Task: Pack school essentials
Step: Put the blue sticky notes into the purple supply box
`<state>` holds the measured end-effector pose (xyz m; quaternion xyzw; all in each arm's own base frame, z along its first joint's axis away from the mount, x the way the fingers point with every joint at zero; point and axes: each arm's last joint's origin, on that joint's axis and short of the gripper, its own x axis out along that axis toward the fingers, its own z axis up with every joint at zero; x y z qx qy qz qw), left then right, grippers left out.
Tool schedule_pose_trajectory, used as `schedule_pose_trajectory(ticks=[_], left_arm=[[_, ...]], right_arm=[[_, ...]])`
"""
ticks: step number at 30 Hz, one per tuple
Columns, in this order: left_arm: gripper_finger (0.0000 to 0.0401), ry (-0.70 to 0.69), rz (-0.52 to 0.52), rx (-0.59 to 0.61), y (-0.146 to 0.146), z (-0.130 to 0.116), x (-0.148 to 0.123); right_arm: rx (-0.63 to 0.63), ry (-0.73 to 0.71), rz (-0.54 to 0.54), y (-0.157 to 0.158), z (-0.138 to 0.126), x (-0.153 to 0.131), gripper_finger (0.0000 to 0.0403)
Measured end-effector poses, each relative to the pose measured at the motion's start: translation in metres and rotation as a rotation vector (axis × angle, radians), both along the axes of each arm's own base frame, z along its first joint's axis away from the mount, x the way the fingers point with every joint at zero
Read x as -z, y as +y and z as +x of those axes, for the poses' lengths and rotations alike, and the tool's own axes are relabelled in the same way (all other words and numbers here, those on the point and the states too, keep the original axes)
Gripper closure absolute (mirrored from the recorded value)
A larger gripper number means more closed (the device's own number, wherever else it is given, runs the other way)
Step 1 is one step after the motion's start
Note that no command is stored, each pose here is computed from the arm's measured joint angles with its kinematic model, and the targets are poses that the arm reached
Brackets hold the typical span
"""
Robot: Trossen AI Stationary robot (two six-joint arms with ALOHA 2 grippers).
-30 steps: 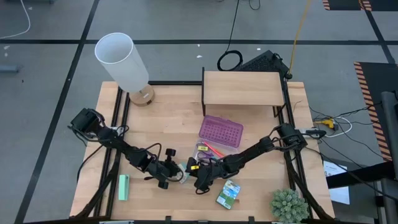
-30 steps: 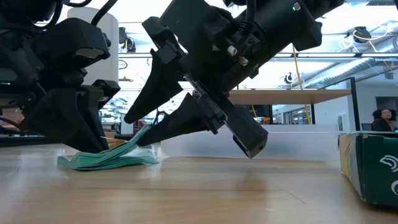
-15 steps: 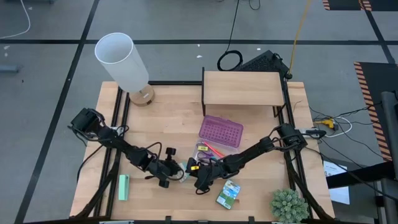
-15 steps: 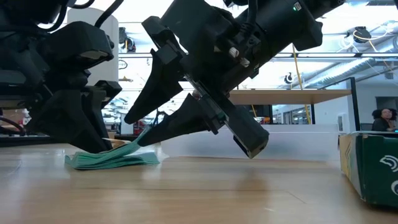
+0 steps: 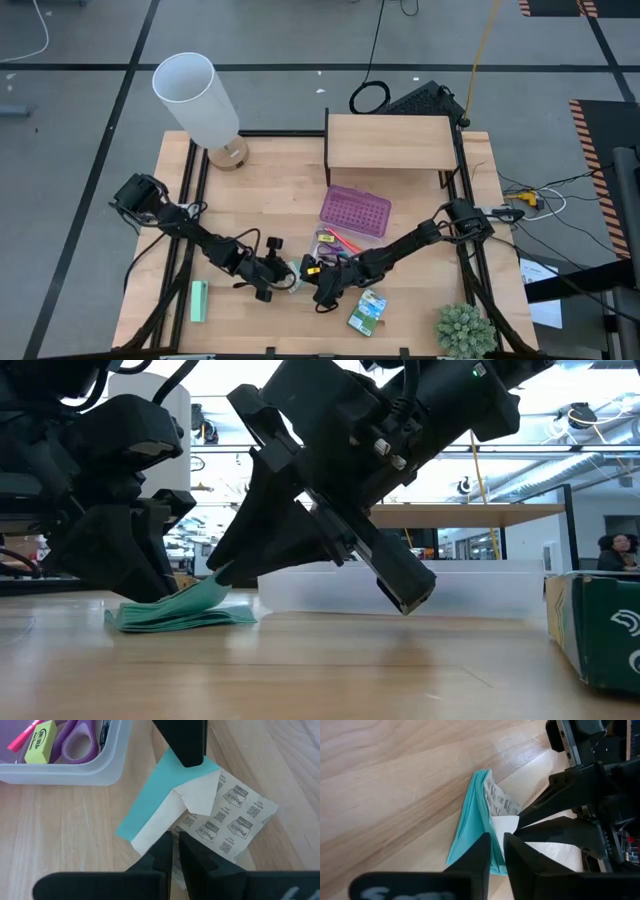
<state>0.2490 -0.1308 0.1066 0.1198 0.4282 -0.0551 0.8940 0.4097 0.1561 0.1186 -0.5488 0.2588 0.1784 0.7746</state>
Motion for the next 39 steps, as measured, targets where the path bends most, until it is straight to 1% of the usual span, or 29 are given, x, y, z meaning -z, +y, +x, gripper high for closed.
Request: schedule_pose_trajectory(ticks=[6, 13, 17, 22, 26, 32, 39], left_arm=[[0.0366, -0.004, -0.003, 0.000, 0.000, 0.000, 0.000], [0.0365, -0.031, -0.001, -0.011, 0.001, 0.000, -0.006], [0.0360, -0.057, 0.012, -0.027, 0.002, -0.006, -0.021], [0.0320, -0.129, 0.022, -0.086, 0.000, -0.020, -0.046], [0.0281, -0.218, 0.013, -0.094, -0.009, -0.028, -0.061], [0.0230, -0.357, 0.056, -0.088, -0.028, -0.035, -0.070], [0.0180, -0.417, 0.058, -0.109, -0.042, -0.045, -0.071]], right_arm=[[0.000, 0.004, -0.002, 0.000, 0.000, 0.000, 0.0395], [0.006, 0.013, -0.006, 0.000, -0.001, 0.001, 0.0399], [0.023, 0.002, 0.018, -0.001, -0.001, -0.003, 0.0400], [0.051, -0.025, 0.060, -0.005, -0.001, -0.018, 0.0401], [0.080, -0.047, 0.088, -0.012, 0.001, -0.027, 0.0402], [0.146, -0.054, 0.139, -0.025, 0.005, -0.029, 0.0402], [0.217, -0.066, 0.185, -0.038, 0.009, -0.032, 0.0402]])
